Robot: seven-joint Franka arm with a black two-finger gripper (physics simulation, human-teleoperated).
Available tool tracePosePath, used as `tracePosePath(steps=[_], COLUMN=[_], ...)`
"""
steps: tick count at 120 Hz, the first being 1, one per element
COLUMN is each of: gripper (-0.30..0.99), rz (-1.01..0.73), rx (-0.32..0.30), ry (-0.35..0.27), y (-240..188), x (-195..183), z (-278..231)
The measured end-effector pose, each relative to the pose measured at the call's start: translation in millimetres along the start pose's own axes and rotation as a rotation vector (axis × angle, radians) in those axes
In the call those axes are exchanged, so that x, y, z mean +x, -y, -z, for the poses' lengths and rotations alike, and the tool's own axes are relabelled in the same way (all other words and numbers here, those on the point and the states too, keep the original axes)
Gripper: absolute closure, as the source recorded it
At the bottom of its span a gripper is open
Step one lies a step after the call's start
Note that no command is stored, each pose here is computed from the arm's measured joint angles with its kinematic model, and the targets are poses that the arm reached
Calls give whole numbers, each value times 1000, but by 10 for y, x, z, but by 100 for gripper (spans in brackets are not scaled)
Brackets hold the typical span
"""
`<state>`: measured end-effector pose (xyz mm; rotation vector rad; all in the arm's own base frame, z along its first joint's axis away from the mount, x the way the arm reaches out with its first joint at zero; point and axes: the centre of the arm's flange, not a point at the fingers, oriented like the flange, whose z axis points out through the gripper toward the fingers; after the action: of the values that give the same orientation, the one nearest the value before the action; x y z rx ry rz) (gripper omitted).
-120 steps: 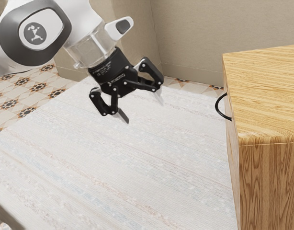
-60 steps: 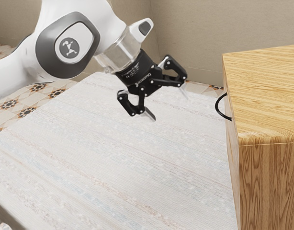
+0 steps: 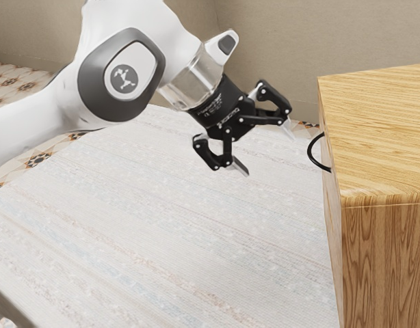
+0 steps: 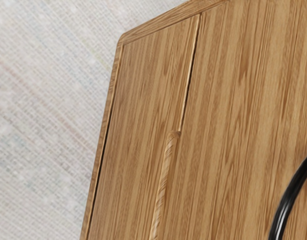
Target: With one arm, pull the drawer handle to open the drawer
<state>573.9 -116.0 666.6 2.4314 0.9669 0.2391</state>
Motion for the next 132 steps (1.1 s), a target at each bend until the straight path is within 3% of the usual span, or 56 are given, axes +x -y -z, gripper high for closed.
tracePosePath(steps=[66, 132], gripper=[0, 0], rz=[1, -48], rx=[-23, -53], ry=[-13, -15], y=[12, -151], x=[113, -71], z=[13, 39])
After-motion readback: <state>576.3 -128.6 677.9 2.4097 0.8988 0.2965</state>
